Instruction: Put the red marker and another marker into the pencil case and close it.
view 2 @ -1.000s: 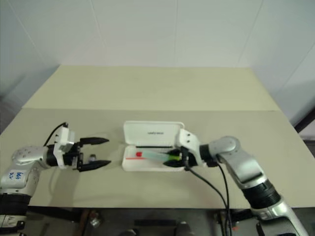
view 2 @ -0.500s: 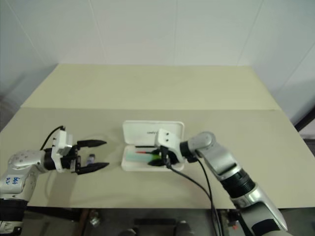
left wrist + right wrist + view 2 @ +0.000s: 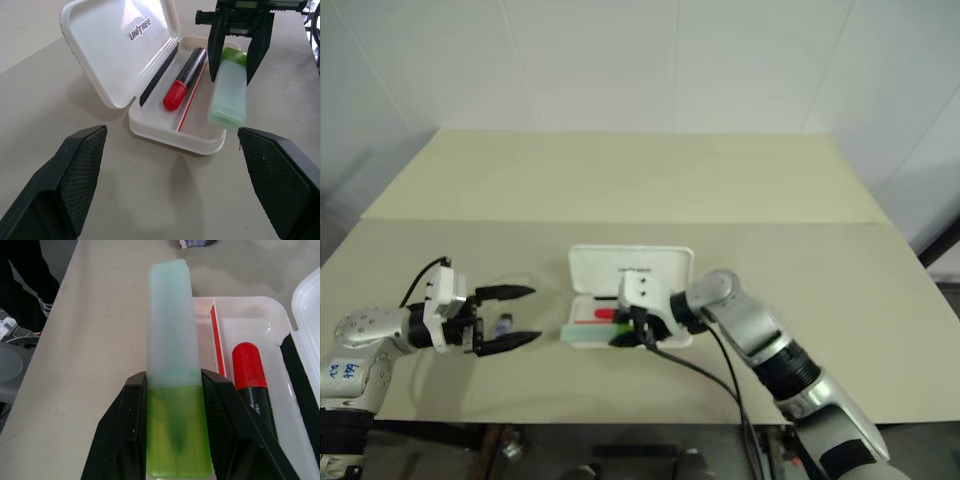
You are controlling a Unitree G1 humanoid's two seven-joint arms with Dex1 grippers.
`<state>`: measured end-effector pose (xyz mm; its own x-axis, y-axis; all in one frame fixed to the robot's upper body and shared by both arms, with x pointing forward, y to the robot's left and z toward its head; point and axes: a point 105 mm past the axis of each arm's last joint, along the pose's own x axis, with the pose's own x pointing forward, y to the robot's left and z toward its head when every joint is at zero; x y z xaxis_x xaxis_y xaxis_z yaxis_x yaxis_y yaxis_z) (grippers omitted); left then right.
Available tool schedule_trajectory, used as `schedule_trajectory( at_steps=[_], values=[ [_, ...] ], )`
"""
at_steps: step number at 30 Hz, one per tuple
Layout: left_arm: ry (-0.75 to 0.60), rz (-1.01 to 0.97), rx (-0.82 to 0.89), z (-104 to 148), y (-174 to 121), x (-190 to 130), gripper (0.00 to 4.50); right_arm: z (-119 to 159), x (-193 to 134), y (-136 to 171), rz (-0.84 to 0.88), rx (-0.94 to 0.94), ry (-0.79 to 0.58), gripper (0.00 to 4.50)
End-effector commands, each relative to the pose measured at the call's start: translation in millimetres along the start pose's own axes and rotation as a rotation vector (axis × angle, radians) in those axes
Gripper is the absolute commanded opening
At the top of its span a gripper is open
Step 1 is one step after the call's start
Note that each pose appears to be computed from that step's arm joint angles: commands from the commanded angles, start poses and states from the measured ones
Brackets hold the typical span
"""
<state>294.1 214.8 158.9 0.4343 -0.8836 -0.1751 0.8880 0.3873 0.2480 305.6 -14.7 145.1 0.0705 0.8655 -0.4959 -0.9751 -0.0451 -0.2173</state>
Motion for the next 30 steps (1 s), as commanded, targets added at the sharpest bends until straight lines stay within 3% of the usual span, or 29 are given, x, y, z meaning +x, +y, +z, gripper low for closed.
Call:
schedule_trajectory(
  at_steps=[1, 18, 27, 28, 30],
  values=[
    [-0.026, 0.013, 0.041, 12, 1, -4, 4.50, 9, -1, -3, -0.007, -0.042, -0.016, 1.22],
    [-0.042, 0.016, 0.044, 13, 3, 2, 4.50, 10, -9, -15, -0.048, -0.036, -0.012, 1.22],
    [-0.045, 0.017, 0.044, 13, 4, 2, 4.50, 20, -13, -17, -0.068, -0.047, -0.040, 4.24],
    [-0.045, 0.016, 0.044, 13, 4, 2, 4.50, 22, -13, -17, -0.070, -0.050, -0.049, 4.48],
    [-0.046, 0.016, 0.044, 13, 4, 3, 4.50, 28, -15, -17, -0.070, -0.052, -0.069, 4.48]
  ],
)
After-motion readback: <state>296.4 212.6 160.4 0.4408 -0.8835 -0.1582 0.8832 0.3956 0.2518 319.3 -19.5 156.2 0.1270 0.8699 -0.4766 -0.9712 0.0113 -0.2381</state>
